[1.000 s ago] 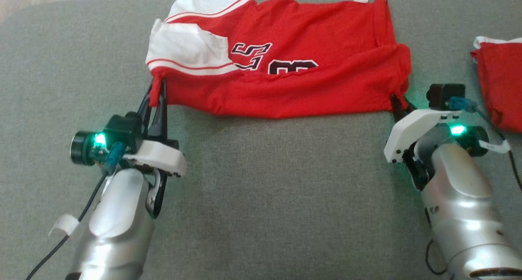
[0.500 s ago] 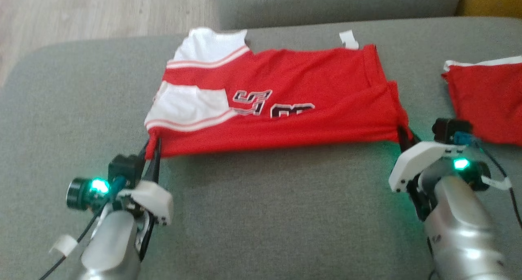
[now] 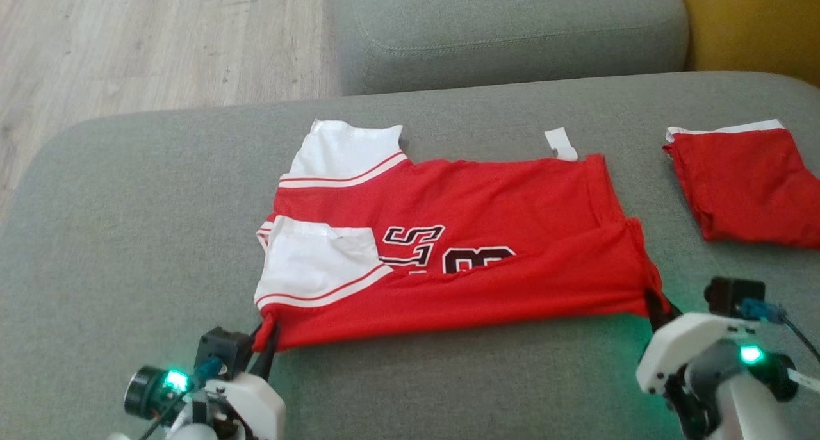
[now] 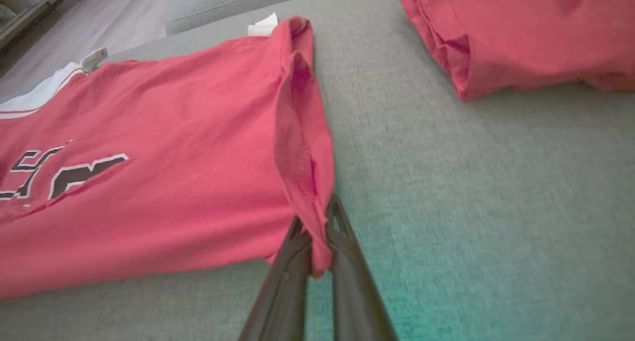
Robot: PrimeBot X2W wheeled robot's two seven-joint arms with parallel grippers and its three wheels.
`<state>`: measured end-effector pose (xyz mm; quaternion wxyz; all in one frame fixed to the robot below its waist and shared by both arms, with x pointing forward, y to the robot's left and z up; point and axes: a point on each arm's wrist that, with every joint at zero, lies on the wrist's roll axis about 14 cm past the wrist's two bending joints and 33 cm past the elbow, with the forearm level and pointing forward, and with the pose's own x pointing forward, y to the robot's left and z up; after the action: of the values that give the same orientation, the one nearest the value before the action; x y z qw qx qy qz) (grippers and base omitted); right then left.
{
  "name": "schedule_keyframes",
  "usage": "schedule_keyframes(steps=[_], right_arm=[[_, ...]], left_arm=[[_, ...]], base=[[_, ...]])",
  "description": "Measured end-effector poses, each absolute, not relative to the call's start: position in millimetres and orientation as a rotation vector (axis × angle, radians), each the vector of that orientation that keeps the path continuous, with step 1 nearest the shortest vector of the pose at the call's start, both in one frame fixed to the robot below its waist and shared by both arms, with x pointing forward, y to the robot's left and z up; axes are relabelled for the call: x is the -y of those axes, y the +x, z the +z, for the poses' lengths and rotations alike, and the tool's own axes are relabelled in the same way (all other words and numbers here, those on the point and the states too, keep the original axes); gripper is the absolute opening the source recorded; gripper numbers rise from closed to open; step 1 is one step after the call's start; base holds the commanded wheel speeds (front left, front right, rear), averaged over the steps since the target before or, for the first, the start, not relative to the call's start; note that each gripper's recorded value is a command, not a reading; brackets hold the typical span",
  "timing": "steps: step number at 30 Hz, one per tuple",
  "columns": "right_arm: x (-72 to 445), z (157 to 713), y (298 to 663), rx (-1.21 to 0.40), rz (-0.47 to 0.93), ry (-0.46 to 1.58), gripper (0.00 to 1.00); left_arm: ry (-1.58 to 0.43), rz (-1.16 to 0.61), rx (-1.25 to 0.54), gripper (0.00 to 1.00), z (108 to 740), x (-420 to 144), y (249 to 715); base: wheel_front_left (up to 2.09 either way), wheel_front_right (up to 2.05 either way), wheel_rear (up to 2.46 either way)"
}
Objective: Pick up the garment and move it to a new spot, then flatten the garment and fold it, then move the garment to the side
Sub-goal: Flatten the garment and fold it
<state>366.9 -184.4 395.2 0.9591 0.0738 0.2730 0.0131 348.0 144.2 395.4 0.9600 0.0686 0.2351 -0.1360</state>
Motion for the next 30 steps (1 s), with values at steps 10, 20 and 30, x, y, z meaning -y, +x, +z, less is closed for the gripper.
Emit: schedule_keyframes(steps=[10, 20, 30], right_arm=[[188.6, 406.6, 359.4, -0.493, 0.011, 0.21, 1.0], [188.3, 467.7, 387.2, -0.136, 0.018, 0.194, 1.0], [184.2, 474.2, 399.9, -0.034, 0.031, 0.167, 1.0]], left_arm=[[0.121, -0.258, -0.47, 0.37, 403.4, -139.8, 344.8], [0.023, -0.111, -0.178, 1.0, 456.7, -148.4, 381.2], [-0.072, -0.163, -0.003, 1.0, 487.5, -119.6, 425.4]], base=[[0.0, 0.0, 0.0], [0.0, 0.0, 0.0], [0.0, 0.0, 0.0]])
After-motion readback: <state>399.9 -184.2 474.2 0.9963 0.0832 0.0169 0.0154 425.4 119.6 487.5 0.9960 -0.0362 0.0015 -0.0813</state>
